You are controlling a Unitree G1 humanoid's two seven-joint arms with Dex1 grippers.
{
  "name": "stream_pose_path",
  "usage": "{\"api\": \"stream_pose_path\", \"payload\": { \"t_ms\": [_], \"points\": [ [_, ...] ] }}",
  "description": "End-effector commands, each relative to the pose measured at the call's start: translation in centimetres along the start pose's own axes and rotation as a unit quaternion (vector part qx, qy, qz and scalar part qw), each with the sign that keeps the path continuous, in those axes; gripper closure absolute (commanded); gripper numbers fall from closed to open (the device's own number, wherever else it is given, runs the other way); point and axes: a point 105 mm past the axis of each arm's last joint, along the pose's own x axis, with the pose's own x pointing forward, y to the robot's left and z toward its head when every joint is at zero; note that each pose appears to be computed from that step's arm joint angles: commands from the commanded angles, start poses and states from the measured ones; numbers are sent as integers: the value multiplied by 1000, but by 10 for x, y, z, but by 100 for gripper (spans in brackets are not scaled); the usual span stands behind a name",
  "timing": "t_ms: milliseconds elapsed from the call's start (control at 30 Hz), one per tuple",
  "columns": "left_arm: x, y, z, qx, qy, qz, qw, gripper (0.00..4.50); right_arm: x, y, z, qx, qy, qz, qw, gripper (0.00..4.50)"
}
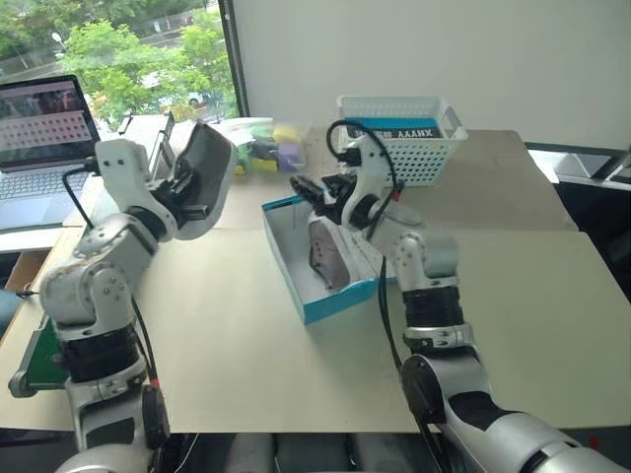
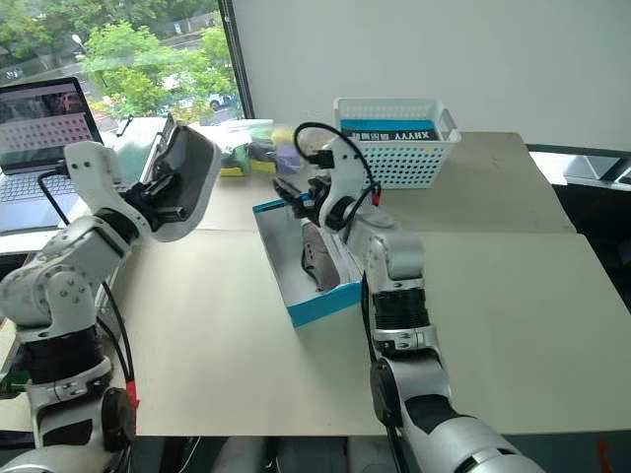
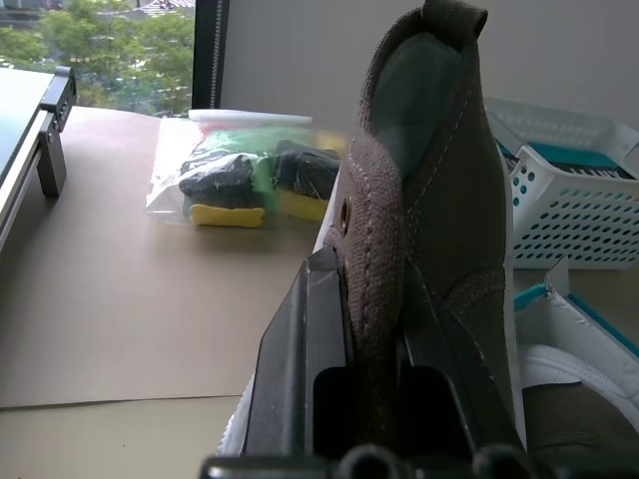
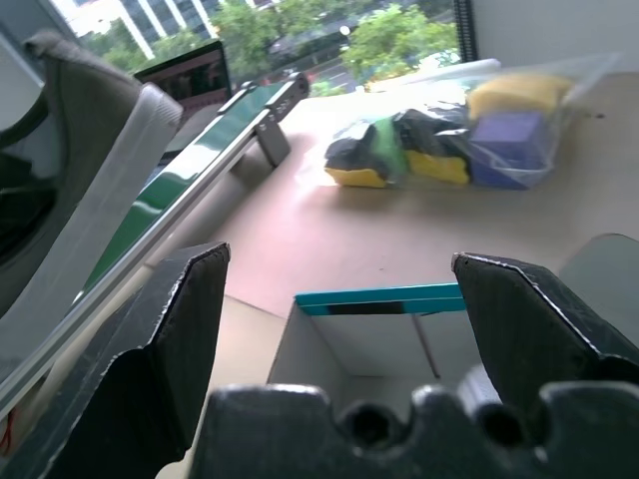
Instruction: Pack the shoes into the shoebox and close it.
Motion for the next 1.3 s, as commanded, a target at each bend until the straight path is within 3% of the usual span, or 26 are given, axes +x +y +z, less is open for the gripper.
{"api": "stream_pose_path", "payload": {
  "t_ms": [33, 300, 467, 700, 1300],
  "points": [
    [1, -57, 23, 15, -49, -72, 996, 448, -2, 14, 42, 42, -54, 17, 998, 27],
    [11, -103, 21, -4, -53, -128, 990, 448, -5, 20, 66, 79, -74, 16, 994, 27],
    [15, -105, 18, -3, -51, -135, 990, 448, -8, 22, 68, 78, -75, 15, 994, 27],
    [27, -86, 25, 18, -58, -124, 990, 448, -23, 35, 79, 65, -74, 47, 994, 27],
    [33, -122, 42, -4, -87, -169, 982, 448, -25, 48, 50, 66, -35, 69, 995, 27]
  ]
}}
